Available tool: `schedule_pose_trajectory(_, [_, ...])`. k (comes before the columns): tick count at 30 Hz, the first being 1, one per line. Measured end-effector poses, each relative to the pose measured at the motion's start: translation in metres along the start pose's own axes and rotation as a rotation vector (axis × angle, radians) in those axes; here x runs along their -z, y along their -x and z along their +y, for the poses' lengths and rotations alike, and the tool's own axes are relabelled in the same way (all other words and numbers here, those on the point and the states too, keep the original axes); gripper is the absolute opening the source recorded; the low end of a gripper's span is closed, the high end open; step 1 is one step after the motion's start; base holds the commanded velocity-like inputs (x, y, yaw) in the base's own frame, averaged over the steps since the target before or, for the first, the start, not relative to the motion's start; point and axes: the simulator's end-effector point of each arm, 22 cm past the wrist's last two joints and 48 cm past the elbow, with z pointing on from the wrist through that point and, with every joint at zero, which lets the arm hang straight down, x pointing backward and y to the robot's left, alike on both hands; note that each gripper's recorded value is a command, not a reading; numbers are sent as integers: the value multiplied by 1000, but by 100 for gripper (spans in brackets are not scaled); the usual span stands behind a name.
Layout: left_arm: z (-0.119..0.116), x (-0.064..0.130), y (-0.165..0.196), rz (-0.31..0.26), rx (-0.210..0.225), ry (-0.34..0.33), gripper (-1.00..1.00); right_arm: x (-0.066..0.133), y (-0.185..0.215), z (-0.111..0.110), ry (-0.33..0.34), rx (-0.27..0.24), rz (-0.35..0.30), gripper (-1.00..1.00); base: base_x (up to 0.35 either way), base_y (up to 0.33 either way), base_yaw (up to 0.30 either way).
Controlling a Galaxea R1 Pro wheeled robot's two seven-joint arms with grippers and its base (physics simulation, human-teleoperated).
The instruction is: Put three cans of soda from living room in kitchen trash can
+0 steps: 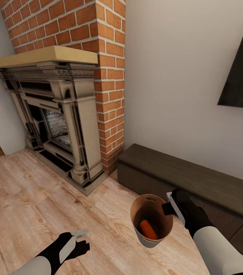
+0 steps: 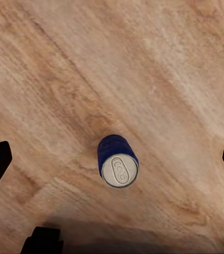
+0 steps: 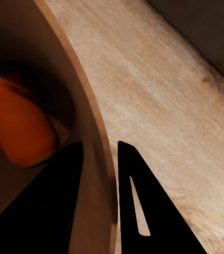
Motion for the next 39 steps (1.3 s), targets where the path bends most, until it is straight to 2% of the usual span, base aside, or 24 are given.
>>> schedule_pose_trajectory(13, [5,-1,-2,1,-4,36,100,-2,-1,1,3,-1,5,-100,0,0,-26])
schedule_pose_trajectory(21, [0,-4,-10,16,-3,37,100,-3,-2,1,3,-1,7,-100,0,0,-21])
schedule_pose_trajectory(28, [-21,-4,-15,14,-7,12,100,-3,-2,-1,-3,0,7,-100,0,0,-2])
schedule_pose_trajectory(35, [-25,-4,-15,13,-9,6,100,-3,-2,-2,-2,-2,8,-100,0,0,0])
schedule_pose_trajectory(39, [-25,-12,-19,13,-10,5,100,-10,-6,-2,-3,-3,7,-100,0,0,0])
